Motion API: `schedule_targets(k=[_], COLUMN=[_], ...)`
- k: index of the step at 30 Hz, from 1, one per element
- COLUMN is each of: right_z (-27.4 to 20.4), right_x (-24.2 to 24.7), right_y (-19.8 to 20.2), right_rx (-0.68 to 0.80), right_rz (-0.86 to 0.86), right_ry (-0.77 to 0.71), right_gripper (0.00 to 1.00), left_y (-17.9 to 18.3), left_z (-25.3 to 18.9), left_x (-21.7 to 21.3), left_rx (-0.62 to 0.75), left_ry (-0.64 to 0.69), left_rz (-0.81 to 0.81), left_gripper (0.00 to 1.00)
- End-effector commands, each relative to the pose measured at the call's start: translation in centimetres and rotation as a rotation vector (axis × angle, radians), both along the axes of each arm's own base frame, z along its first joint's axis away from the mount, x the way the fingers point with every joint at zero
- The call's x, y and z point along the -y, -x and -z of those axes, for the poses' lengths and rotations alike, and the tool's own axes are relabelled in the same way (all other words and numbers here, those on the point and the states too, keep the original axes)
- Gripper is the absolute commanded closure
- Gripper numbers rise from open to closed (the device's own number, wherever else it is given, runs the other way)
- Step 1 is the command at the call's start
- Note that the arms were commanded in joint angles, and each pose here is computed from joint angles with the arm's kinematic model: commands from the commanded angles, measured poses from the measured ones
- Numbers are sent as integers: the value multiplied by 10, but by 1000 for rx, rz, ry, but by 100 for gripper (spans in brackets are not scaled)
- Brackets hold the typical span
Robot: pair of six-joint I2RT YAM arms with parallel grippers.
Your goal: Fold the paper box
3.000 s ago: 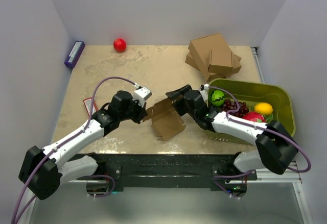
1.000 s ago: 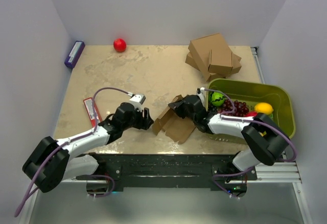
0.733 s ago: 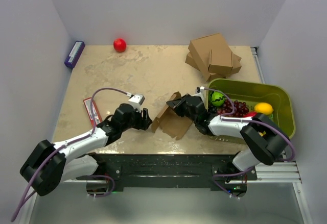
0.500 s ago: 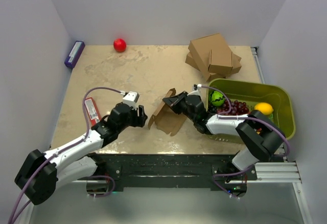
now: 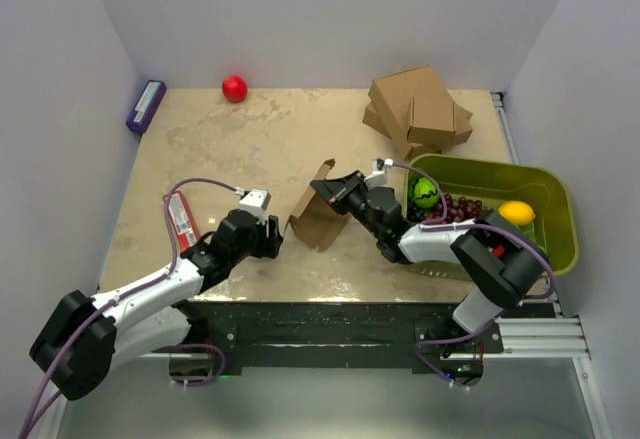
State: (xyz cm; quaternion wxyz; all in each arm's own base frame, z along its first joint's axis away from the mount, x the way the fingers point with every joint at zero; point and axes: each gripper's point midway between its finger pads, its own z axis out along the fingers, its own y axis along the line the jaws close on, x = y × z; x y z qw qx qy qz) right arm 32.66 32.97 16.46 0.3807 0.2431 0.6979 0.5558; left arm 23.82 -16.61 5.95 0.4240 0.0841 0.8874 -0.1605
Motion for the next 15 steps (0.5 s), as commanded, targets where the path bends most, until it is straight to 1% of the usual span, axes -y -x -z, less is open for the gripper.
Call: schedule_targets(k=[1, 2, 5, 9, 15], right_z=[55, 64, 72, 88, 92], right_x=[12, 12, 13, 13, 12], right_y=[6, 7, 6, 3, 2], right_rx=[-44, -62, -75, -110, -125], right_rz=[9, 6, 14, 20, 21], right_ry=[80, 91, 100, 153, 168], right_gripper=[100, 100, 100, 100, 100], left_y=[-4, -3, -2, -3, -6], left_z=[-7, -6, -8, -15, -47], left_x=[5, 6, 5, -2, -10], left_rx=[41, 40, 70, 119, 247], left_ry=[44, 49, 75, 94, 166], left_rz=[3, 11, 11, -27, -65], left_gripper=[36, 36, 36, 37, 38])
